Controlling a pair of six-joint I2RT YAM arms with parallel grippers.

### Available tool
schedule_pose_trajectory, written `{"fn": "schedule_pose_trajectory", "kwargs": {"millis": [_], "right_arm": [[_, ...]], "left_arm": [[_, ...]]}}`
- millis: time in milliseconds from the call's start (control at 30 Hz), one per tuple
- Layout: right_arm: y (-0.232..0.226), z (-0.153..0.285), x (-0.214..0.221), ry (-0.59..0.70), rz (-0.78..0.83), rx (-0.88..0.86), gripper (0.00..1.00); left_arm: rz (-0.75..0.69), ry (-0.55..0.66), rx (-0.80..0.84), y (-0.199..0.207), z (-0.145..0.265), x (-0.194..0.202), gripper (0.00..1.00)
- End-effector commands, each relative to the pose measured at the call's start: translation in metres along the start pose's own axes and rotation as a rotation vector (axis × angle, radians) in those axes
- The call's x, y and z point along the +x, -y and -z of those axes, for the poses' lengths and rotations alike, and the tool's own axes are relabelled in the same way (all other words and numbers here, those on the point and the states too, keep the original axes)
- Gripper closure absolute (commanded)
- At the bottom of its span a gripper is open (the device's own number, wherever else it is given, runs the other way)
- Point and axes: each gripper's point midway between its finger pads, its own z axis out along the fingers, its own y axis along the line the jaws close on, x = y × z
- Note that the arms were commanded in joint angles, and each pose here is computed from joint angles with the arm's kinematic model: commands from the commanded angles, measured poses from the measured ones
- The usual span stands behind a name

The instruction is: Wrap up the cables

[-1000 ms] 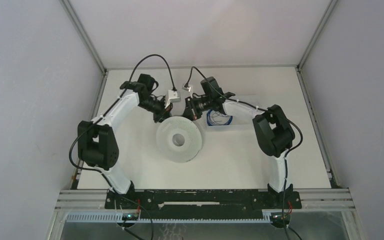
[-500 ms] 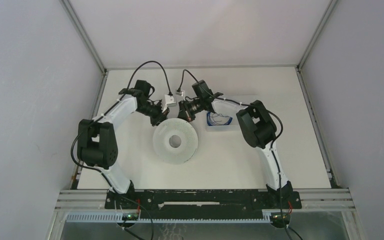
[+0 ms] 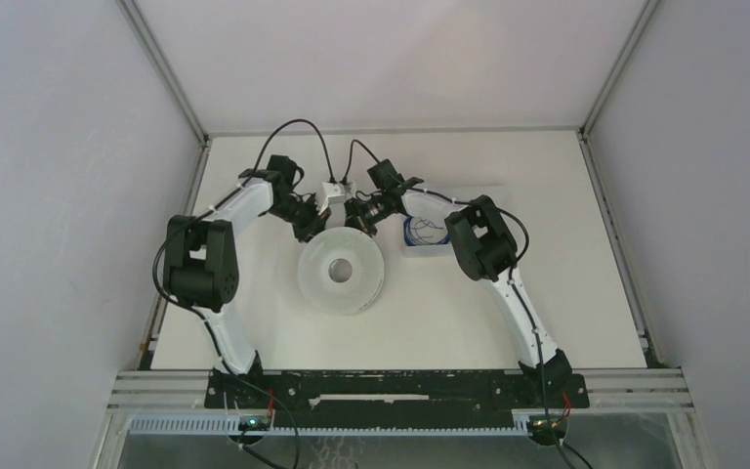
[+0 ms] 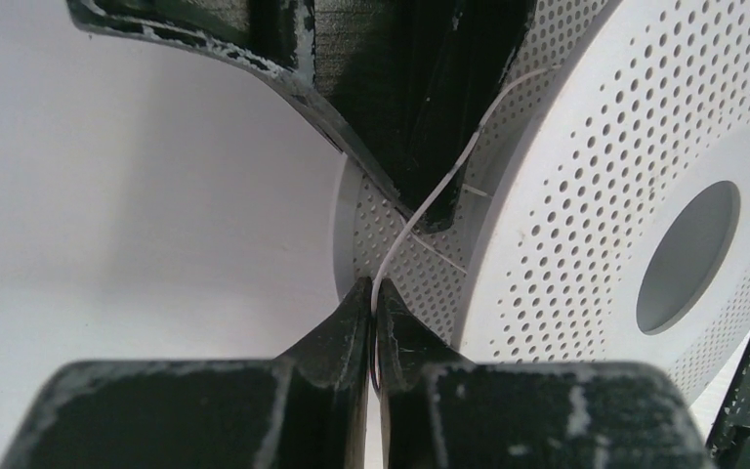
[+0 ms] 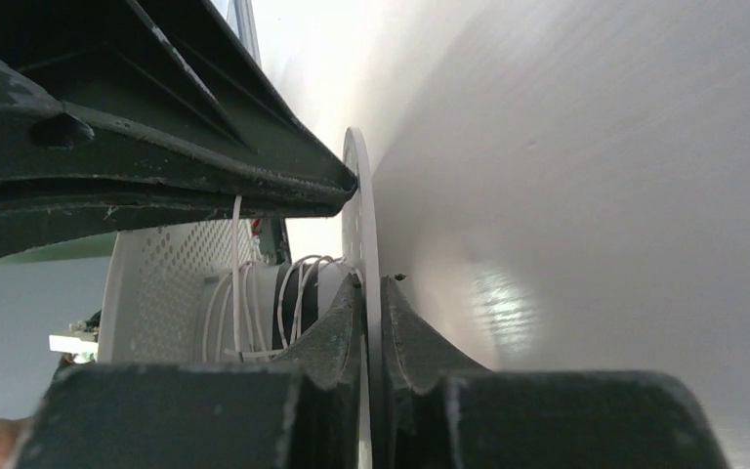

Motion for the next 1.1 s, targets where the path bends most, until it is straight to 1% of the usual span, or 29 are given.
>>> {"fn": "schedule_pose_trajectory", "kwargs": {"millis": [0,200,367,633,867,1067], "right_arm": [[0.024,0.022,-0.07,0.184,0.233,0.154,0.85],[0.035,0.028,-0.082,0.205,0.217,0.168,0.7],[0.039,0.036,-0.091,0.233,0.189,0.198,0.62],[0.029,0.052,-0.105,0.28,0.184,0.241,0.6],[0.007,0.068,-0.113,0.307,0.201,0.271,0.56],[-0.017,0.091,-0.113,0.336,0.236,0.29,0.53]], "left_arm": [[0.105,-0.052,0.121,0.028,-0.012,0.01,0.89],[0.147,-0.056,0.116,0.019,-0.013,0.014,0.92],[0.162,-0.053,0.104,0.014,-0.011,0.014,0.95],[0.192,-0.04,0.09,0.011,-0.01,0.012,0.96],[0.29,-0.016,0.059,0.012,-0.014,0.012,0.96],[0.355,0.007,0.024,0.019,-0.019,0.018,0.95]]}}
